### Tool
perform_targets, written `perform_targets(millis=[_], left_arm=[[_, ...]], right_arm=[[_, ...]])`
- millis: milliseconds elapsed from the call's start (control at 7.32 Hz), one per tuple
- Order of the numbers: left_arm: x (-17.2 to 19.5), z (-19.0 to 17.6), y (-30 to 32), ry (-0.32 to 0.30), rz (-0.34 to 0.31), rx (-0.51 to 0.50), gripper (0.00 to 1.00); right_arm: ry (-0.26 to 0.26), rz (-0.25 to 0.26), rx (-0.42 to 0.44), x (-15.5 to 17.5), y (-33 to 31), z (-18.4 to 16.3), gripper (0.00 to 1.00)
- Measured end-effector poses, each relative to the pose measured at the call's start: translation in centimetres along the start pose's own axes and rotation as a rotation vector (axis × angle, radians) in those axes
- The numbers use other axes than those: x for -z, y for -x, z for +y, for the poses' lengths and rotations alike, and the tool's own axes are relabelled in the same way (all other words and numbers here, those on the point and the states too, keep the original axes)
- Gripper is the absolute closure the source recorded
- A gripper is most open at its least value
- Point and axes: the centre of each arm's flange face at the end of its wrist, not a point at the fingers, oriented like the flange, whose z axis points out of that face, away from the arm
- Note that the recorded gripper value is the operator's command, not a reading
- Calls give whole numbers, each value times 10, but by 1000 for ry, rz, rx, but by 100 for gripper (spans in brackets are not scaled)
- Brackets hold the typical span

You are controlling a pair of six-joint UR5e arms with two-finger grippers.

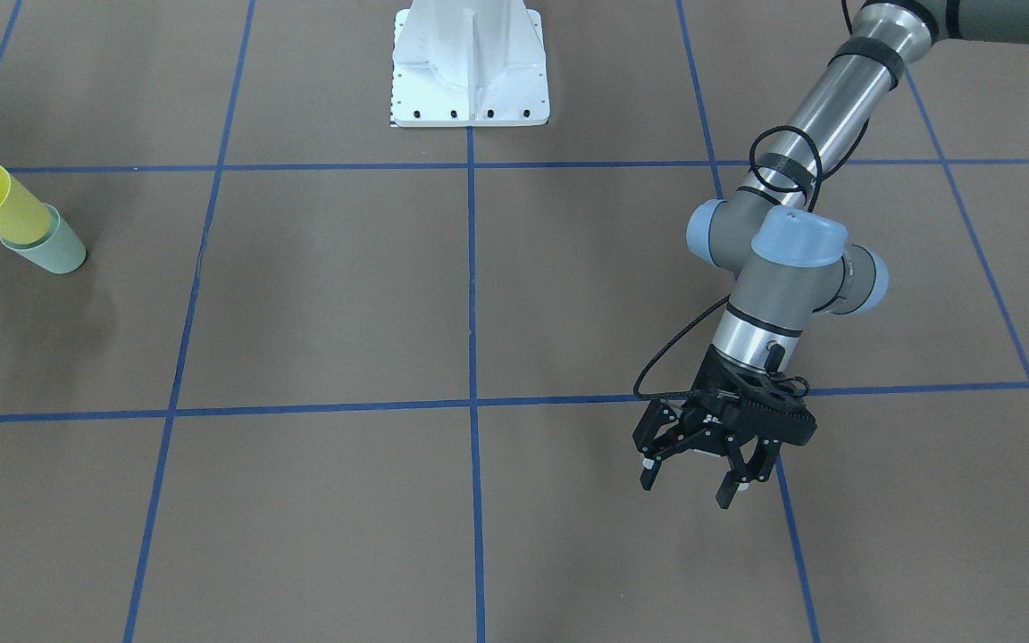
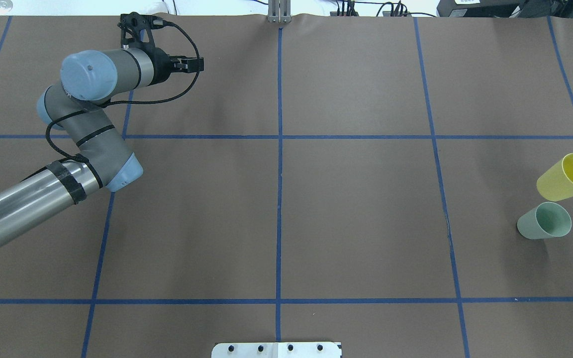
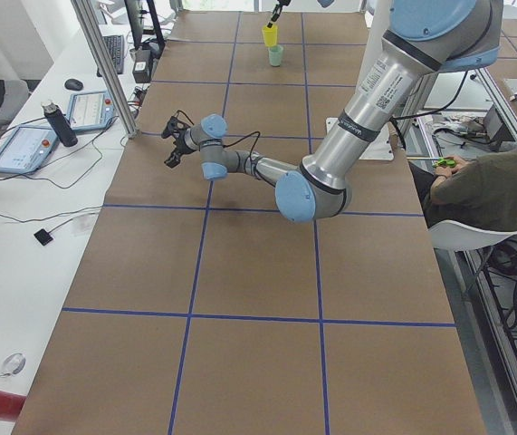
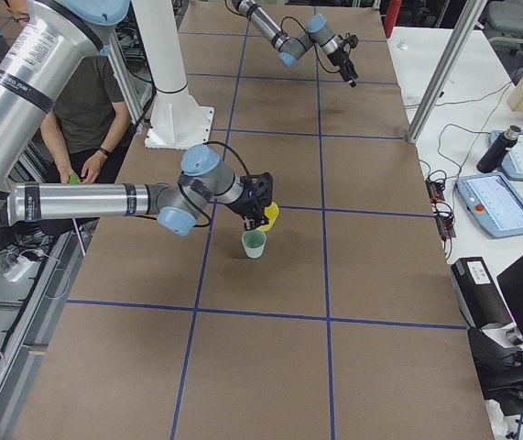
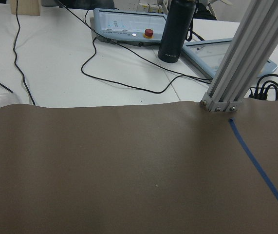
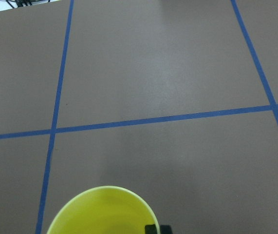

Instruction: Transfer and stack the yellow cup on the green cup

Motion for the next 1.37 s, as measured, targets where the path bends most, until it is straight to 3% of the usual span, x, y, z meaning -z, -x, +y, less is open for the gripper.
perform_targets(millis=[410, 1366], left_arm=[[0, 0, 1, 0, -1, 0, 1], [1, 1, 1, 0, 0, 0, 1]], right_arm=[[20, 8, 56, -5, -20, 15, 100], [45, 4, 60, -14, -24, 18, 100]])
